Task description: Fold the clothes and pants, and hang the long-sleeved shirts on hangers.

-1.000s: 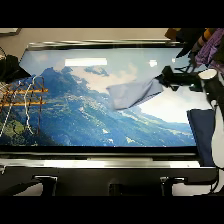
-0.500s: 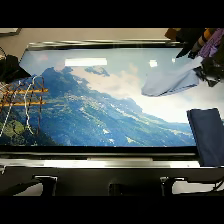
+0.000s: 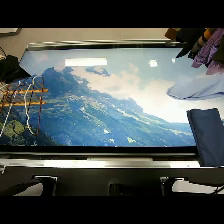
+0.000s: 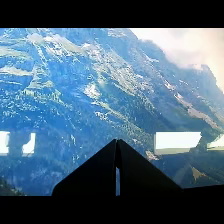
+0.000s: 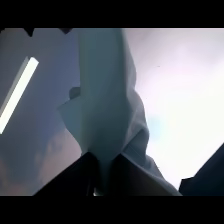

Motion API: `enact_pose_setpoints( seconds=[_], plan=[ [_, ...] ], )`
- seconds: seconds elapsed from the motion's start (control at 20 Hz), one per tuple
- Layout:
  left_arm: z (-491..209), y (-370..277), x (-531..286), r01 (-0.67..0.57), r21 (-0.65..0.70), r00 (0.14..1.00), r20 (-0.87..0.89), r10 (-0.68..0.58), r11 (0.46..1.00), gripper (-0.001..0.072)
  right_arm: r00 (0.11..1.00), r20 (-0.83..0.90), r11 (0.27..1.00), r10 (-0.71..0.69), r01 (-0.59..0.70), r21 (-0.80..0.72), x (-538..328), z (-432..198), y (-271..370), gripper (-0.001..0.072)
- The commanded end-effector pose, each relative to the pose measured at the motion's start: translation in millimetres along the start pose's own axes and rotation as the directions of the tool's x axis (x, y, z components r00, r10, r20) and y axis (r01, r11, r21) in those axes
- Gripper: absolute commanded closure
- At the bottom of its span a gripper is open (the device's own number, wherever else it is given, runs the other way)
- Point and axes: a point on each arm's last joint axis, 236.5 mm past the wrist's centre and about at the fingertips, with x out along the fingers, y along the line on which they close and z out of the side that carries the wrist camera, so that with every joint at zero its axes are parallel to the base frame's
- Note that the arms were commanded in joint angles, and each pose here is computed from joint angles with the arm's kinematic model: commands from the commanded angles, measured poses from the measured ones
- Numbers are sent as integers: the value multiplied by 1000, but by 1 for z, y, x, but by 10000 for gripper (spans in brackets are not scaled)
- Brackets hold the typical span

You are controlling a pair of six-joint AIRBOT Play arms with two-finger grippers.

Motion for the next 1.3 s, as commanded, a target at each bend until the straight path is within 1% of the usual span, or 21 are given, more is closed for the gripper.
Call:
enact_pose_setpoints(
  seconds=[0.0, 0.2, 0.4, 0.55, 0.8, 1.1, 1.25],
  plan=[
    [-2, 0, 0, -2, 0, 1000, -11, 2, 1000, 689, 975, 43, 976, -216, 214, 43, -34, 10, -48, 679],
    [-9, 1, 0, -5, 0, 999, -37, 5, 1000, 689, 947, 12, 946, -321, 320, 57, -64, -1, -67, 678],
    [-14, 2, 0, -8, 1, 998, -61, 8, 1000, 689, 895, -52, 894, -442, 445, 61, -91, -18, -93, 678],
    [-17, 2, 0, -9, 1, 997, -73, 10, 1000, 689, 817, -102, 819, -568, 573, 27, -111, -31, -123, 678],
    [-19, 2, 0, -10, 2, 997, -80, 10, 1000, 689, 695, -144, 707, -704, 704, -61, -128, -43, -160, 678],
    [-19, 2, 0, -10, 2, 997, -80, 10, 1000, 689, 501, -242, 550, -831, 804, -225, -116, -94, -226, 678],
    [-19, 2, 0, -10, 2, 997, -80, 10, 1000, 689, 431, -268, 498, -862, 818, -287, -112, -116, -250, 678]
  ],
)
